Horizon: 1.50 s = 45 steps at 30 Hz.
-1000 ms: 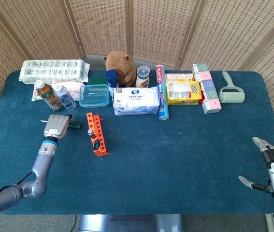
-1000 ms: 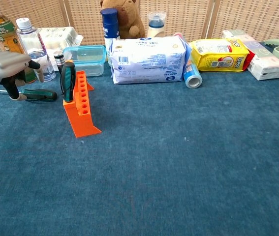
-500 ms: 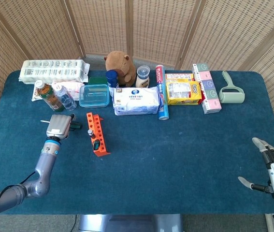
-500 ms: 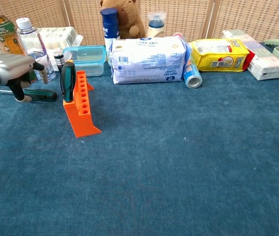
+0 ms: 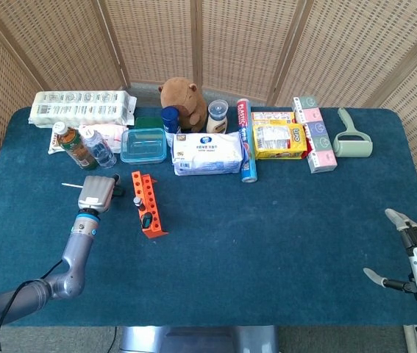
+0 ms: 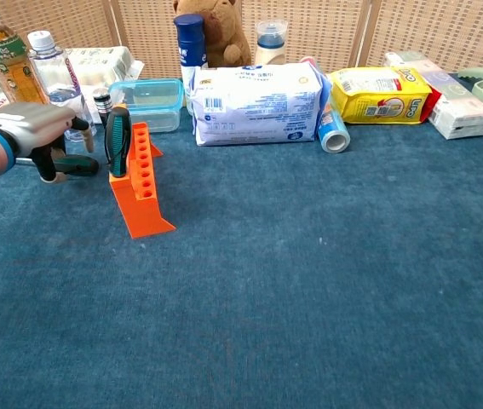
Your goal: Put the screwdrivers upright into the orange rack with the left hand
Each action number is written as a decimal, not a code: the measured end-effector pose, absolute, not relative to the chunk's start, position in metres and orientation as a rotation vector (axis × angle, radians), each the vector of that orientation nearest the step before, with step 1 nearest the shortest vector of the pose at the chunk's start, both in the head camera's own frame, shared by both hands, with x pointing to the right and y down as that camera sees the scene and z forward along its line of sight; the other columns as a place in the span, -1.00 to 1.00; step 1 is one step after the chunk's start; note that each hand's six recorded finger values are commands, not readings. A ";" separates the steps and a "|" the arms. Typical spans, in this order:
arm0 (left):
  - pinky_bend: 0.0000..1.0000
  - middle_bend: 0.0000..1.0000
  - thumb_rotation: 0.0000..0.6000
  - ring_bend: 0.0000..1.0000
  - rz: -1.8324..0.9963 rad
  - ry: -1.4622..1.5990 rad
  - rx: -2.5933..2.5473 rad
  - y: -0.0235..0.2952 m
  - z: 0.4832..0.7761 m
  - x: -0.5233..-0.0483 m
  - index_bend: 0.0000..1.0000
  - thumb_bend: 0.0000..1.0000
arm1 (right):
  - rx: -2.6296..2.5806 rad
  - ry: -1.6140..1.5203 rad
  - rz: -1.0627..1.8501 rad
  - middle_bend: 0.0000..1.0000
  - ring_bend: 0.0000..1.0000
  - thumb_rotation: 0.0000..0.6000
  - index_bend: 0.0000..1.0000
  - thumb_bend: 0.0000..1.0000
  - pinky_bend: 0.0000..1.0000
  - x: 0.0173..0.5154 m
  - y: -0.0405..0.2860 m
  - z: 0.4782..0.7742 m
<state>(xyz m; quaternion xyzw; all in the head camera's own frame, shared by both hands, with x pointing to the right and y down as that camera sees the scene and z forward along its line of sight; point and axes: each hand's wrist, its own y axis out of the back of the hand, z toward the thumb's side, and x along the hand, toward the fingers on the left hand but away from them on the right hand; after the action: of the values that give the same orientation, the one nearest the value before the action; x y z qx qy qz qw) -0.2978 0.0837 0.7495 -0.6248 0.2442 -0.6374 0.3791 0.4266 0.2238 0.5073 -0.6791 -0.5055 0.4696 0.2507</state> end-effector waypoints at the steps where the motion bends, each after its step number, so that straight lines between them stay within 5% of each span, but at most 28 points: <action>1: 0.93 0.96 1.00 1.00 -1.628 0.625 -1.592 0.083 0.750 -0.296 -0.31 -0.43 | -1.848 -1.376 1.279 -0.81 -0.81 1.00 -0.99 -0.67 -0.82 0.427 0.224 0.507; 10: 0.93 0.96 1.00 1.00 -1.638 0.617 -1.586 0.084 0.756 -0.292 -0.29 -0.39 | -1.850 -1.377 1.281 -0.81 -0.81 1.00 -0.99 -0.67 -0.82 0.428 0.223 0.508; 22: 0.93 0.96 1.00 1.00 -1.643 0.634 -1.574 0.084 0.757 -0.292 0.14 -0.13 | -1.856 -1.376 1.277 -0.81 -0.81 1.00 -0.99 -0.67 -0.82 0.428 0.222 0.509; 45: 0.93 0.96 1.00 1.00 -1.615 0.721 -1.612 0.088 0.729 -0.298 0.48 0.02 | -1.858 -1.369 1.264 -0.81 -0.81 1.00 -0.99 -0.67 -0.82 0.425 0.223 0.507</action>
<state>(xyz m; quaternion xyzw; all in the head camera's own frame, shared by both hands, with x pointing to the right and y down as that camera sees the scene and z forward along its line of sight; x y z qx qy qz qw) -0.2978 0.0878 0.7295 -0.6271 0.2805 -0.6281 0.3655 0.4250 0.2235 0.5067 -0.6832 -0.5036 0.4647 0.2523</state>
